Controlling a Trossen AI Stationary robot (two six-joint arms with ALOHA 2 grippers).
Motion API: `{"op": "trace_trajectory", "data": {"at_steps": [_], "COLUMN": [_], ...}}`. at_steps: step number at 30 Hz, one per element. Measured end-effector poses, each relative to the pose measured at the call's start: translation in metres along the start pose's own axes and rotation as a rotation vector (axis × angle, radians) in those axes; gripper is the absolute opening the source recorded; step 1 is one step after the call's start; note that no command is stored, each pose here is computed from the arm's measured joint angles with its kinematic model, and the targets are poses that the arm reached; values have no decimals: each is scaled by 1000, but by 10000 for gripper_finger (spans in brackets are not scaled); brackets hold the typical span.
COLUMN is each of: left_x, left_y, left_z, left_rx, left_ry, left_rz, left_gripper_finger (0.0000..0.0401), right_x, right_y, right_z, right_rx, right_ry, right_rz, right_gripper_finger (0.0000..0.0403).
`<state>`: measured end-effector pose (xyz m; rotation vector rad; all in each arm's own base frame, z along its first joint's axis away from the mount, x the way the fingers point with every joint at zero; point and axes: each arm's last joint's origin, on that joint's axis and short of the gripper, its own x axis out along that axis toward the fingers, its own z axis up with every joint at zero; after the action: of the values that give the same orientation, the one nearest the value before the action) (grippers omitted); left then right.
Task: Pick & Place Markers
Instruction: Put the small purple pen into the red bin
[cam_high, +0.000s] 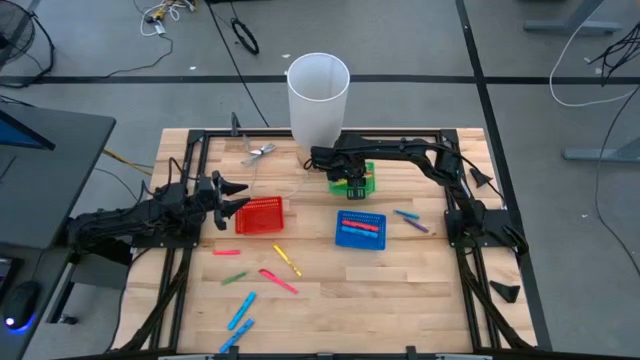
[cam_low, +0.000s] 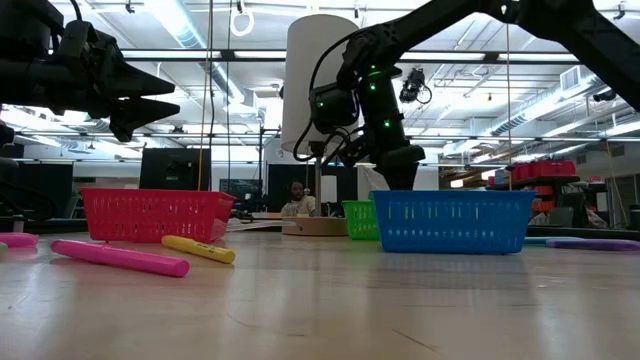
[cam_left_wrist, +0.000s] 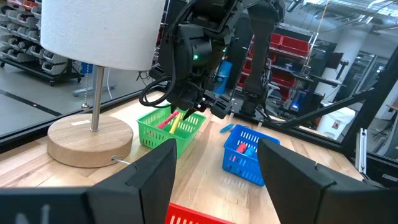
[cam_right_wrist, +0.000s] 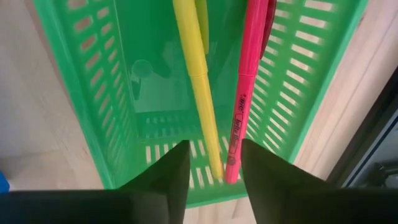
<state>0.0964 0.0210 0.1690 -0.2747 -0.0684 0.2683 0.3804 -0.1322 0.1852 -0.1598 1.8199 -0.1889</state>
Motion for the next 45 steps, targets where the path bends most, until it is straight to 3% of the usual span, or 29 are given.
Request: {"op": "trace_trajectory", "data": {"at_steps": [32,37,45], "left_x": [0,0,0], "left_y": [0,0,0], "left_z": [0,0,0], "left_rx": [0,0,0], "left_ry": [0,0,0], "left_rz": [1,0,0], "left_gripper_finger": [232,232,232], "right_x": [0,-19,-53], "right_y": [0,0,2], "right_z": [1,-5,-22], "right_rx": [3,19,179], "right_ry": [-14,-82,-187], "right_rz": [-3,-23,-28], "right_gripper_finger": [153,153,153]}}
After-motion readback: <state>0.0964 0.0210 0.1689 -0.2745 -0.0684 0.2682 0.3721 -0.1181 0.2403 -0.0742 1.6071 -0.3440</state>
